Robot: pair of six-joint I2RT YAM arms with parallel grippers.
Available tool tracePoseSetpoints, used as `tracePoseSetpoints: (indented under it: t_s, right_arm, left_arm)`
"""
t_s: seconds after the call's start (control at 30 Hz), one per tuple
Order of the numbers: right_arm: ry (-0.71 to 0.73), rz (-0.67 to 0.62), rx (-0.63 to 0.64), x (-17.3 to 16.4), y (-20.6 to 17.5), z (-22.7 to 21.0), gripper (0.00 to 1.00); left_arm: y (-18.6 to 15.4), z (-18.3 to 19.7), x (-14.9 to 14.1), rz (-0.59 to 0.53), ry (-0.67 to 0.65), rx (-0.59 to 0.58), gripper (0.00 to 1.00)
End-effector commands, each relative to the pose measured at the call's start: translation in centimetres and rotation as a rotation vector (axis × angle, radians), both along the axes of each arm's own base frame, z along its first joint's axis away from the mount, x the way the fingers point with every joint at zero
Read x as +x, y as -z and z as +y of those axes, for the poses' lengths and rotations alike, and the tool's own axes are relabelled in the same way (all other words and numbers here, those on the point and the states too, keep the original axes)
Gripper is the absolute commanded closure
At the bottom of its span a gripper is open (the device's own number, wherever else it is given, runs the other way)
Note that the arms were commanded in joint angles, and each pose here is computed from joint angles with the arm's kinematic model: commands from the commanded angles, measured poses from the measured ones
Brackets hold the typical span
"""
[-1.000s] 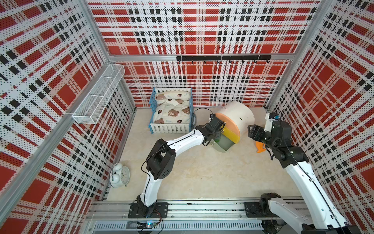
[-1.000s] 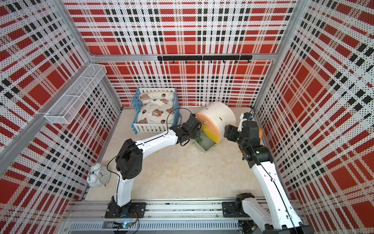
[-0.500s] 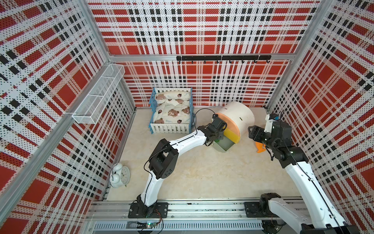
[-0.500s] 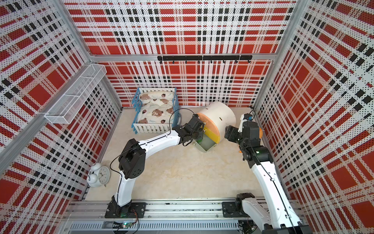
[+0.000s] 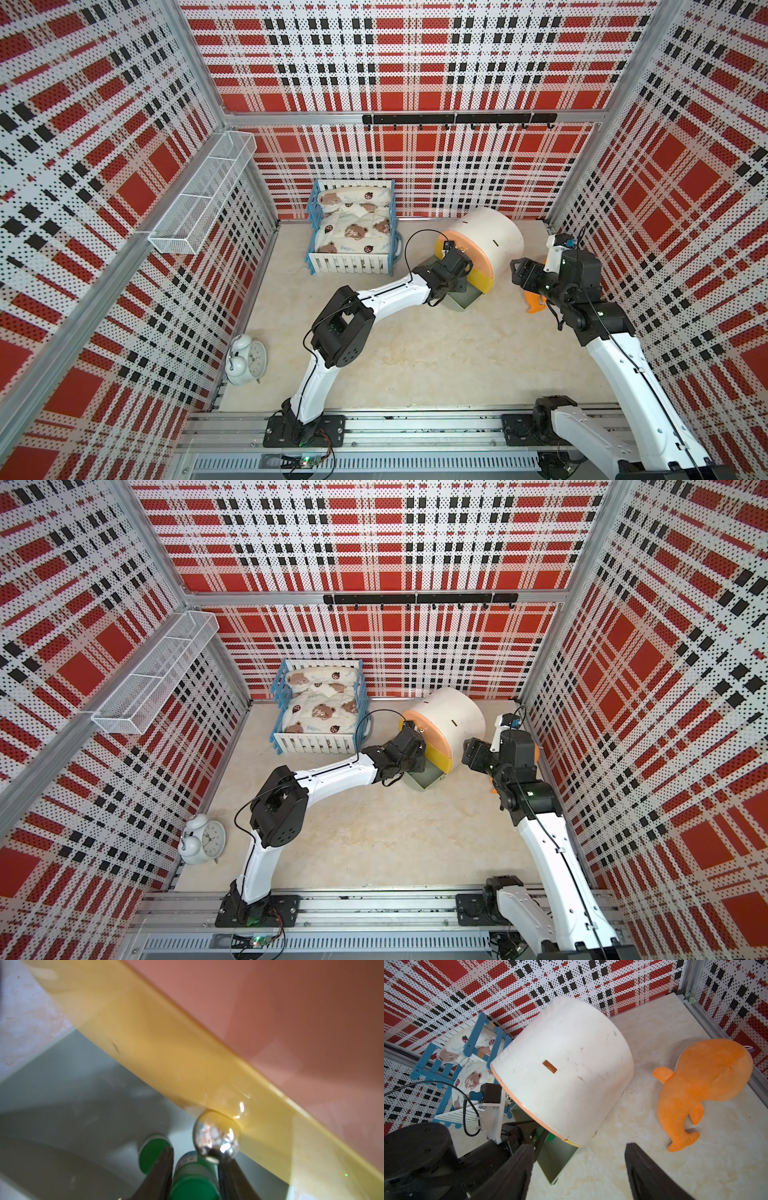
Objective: Put the paint cans in the drawer according to color
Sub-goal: Place the paint can in the drawer.
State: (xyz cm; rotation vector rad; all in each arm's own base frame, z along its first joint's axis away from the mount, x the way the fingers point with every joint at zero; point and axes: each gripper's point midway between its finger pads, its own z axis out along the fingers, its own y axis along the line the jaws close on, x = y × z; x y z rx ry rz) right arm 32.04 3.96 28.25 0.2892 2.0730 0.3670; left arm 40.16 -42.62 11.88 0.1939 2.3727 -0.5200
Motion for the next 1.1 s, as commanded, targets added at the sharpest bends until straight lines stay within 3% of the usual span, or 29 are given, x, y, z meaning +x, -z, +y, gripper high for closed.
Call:
tracePoseSetpoints:
  t_s: [0.0,0.33,0.77,1.07]
  right_arm:
    - [0.003,-0.013,-0.001,-0.2,-0.2,-0.3,0.24]
    - [0.005,-0.010,0.006,-0.3,-0.2,-0.3,0.24]
    - [-0.017,-0.043,0.014,0.6,-1.5,-0.1,0.24]
    - [-0.029,-0.094,0.029,3.8,-4.1,-1.6,0.20]
  left_arm:
    - [0.5,-0.1,0.2,-0.019,-0.011,-0.002,0.64]
    - [-0.9,0.4,0.0,-0.041,-0.022,-0.008,0.47]
    - [-7.7,3.6,-1.5,-0.153,-0.009,-0.049,0.46]
    - [-10.0,9.8,-3.0,-0.205,0.055,-0.260,0.47]
